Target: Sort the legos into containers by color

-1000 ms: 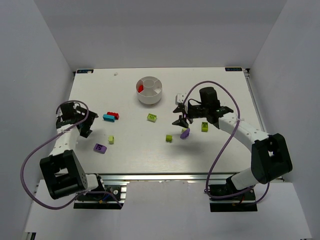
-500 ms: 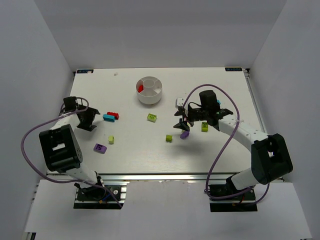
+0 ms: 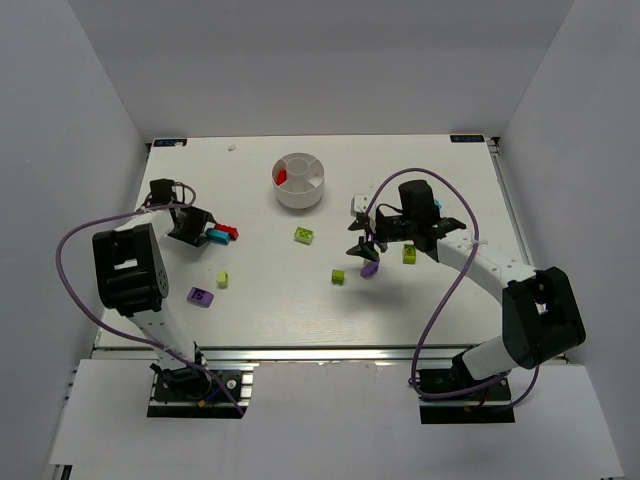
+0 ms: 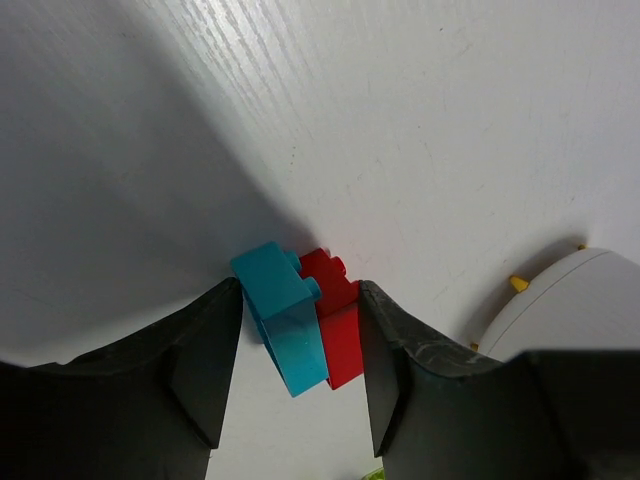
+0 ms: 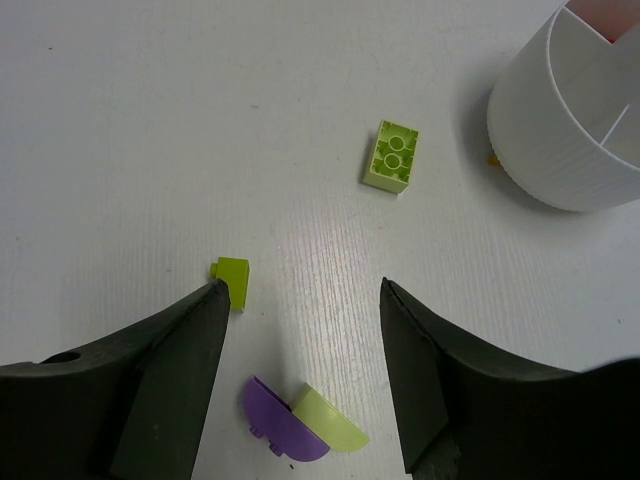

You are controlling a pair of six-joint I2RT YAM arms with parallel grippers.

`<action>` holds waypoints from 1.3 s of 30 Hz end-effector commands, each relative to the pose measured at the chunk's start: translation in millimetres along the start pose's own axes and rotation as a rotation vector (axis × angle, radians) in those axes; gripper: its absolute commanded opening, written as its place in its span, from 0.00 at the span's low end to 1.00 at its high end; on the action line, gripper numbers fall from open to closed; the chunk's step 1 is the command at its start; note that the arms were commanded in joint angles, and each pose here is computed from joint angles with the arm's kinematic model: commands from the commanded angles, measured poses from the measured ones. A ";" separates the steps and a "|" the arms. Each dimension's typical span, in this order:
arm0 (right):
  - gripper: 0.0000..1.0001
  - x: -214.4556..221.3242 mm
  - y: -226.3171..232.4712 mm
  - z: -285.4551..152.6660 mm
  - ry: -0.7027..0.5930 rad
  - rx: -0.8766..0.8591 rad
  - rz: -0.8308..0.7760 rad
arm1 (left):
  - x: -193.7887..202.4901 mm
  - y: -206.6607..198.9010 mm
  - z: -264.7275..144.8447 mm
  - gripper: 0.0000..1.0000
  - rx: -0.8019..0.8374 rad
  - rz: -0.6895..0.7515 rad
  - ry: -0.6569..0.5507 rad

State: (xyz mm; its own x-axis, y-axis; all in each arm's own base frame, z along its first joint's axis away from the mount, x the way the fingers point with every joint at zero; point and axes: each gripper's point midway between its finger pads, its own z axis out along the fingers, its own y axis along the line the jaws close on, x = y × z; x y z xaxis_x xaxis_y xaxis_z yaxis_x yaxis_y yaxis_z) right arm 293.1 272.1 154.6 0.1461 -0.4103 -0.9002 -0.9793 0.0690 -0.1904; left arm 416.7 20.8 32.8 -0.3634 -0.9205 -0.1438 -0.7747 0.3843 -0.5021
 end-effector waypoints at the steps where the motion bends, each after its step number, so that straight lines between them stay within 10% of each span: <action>1: 0.67 -8.6 -5.8 -0.4 -0.025 0.011 -0.036 | -8.5 2.3 -2.2 0.59 -0.053 0.011 -0.039; 39: 0.68 -10.7 -5.9 -4.4 -0.039 0.018 -0.029 | 17.7 23.6 4.3 0.55 -0.225 0.046 -0.036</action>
State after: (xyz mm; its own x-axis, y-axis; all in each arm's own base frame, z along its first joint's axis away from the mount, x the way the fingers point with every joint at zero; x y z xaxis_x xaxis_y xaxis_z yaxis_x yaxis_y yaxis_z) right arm 295.2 270.4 155.2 0.1423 -0.4091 -0.9013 -0.9788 0.0772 -0.1896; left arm 408.3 14.5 21.4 -0.3835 -0.8999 -0.2077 -0.8314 0.4343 -0.3466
